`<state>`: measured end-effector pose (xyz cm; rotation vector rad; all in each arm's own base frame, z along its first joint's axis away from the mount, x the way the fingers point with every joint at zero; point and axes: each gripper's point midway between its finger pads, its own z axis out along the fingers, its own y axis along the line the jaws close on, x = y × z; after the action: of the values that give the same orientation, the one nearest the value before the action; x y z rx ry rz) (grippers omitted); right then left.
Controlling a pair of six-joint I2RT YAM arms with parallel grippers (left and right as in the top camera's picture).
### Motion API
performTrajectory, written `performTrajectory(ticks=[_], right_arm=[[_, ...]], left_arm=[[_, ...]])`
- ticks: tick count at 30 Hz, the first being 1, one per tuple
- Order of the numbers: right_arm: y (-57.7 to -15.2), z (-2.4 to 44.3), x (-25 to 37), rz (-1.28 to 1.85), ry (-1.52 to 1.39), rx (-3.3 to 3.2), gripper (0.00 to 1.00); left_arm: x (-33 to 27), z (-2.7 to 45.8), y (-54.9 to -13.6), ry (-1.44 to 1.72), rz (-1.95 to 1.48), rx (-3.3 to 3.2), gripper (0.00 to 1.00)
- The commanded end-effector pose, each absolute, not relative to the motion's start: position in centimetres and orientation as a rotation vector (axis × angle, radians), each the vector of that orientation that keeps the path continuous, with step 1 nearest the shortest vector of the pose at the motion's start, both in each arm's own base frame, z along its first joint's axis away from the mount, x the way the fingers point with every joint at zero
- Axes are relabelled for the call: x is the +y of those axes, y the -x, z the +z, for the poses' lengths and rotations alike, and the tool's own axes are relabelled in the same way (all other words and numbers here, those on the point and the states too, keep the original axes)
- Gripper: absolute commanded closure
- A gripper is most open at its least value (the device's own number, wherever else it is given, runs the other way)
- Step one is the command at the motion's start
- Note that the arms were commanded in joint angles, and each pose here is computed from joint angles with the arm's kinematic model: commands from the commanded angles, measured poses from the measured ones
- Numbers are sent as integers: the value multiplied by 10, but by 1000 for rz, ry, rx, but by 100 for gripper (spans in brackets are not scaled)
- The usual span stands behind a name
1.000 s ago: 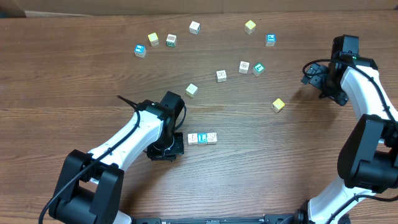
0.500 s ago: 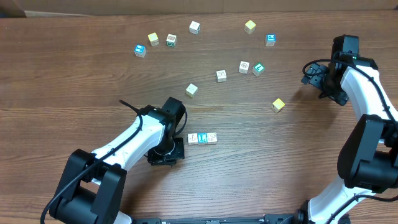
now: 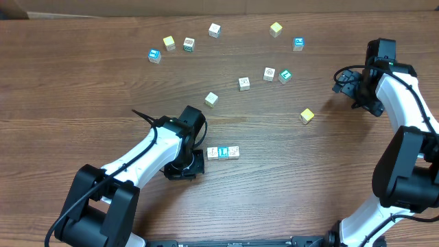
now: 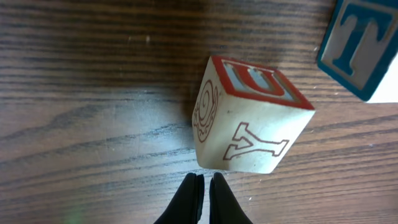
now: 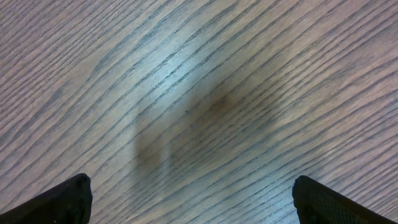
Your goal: Form a horizontal line
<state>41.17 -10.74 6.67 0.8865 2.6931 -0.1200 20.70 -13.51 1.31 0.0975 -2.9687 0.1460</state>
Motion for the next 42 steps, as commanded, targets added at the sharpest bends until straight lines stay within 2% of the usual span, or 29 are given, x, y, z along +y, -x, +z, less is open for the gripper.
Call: performTrajectory(ticks=[1,22,37,42], right_arm=[[-419,83,-110,-116,-875,2648,0],[-419,83,-110,-116,-875,2648,0],[-419,83,-110,-116,-875,2648,0],[-419,83,-110,-116,-875,2648,0]], left_arm=[[-137,17,-218,-92,147,-3004,96],[-134,20,-235,-166,214,-3031,96],[-136,20,-233,-167,226,-3021,96],[-149,23,-229,-165,333,-2981,96]])
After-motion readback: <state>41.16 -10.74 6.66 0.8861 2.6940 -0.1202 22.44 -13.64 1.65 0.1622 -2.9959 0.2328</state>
